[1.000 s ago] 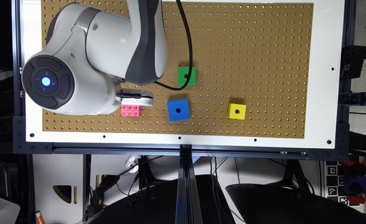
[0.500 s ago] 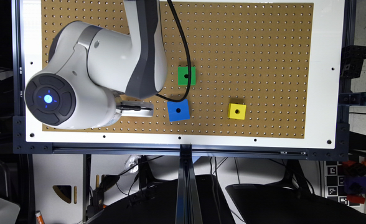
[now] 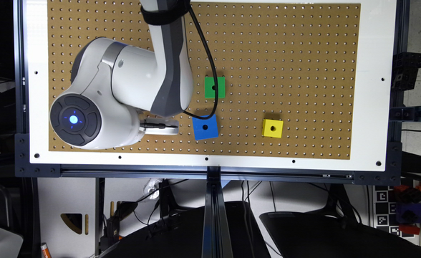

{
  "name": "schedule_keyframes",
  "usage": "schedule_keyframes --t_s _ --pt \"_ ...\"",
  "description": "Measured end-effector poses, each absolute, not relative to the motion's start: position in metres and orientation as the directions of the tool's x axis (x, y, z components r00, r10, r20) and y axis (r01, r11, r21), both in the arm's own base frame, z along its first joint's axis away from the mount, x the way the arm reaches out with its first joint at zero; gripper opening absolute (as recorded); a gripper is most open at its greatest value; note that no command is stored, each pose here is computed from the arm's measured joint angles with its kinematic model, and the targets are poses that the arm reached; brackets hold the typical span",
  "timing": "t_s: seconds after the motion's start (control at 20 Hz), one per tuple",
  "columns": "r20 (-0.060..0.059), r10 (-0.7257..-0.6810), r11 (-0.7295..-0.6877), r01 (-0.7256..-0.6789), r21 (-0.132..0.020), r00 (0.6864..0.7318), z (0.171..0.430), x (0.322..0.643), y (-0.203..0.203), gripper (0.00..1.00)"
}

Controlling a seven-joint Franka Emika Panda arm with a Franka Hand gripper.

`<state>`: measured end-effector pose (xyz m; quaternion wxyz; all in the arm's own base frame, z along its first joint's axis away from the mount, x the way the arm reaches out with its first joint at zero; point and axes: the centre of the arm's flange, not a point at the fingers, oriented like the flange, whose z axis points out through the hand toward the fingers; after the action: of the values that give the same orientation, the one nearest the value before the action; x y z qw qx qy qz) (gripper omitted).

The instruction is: Pick up pink block.

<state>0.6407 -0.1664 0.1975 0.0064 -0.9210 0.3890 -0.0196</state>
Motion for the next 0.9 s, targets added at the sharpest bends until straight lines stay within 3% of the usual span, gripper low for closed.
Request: schedule_keyframes --t_s 0.15,0.3,0.35,0.9 --pt "0.027 -0.7170 -0.6971 -0.7165 -0.026 0.6966 0.175 0.639 -0.166 1.00" --pt "0.033 -0.7168 -0.6973 -0.7162 -0.029 0.6965 0.175 0.641 -0.166 1.00" --pt "0.033 -0.7172 -0.6969 -0.7166 -0.029 0.6961 0.175 0.641 -0.167 0.00" --pt "0.032 -0.7171 -0.6969 -0.7166 -0.028 0.6962 0.175 0.641 -0.167 0.00"
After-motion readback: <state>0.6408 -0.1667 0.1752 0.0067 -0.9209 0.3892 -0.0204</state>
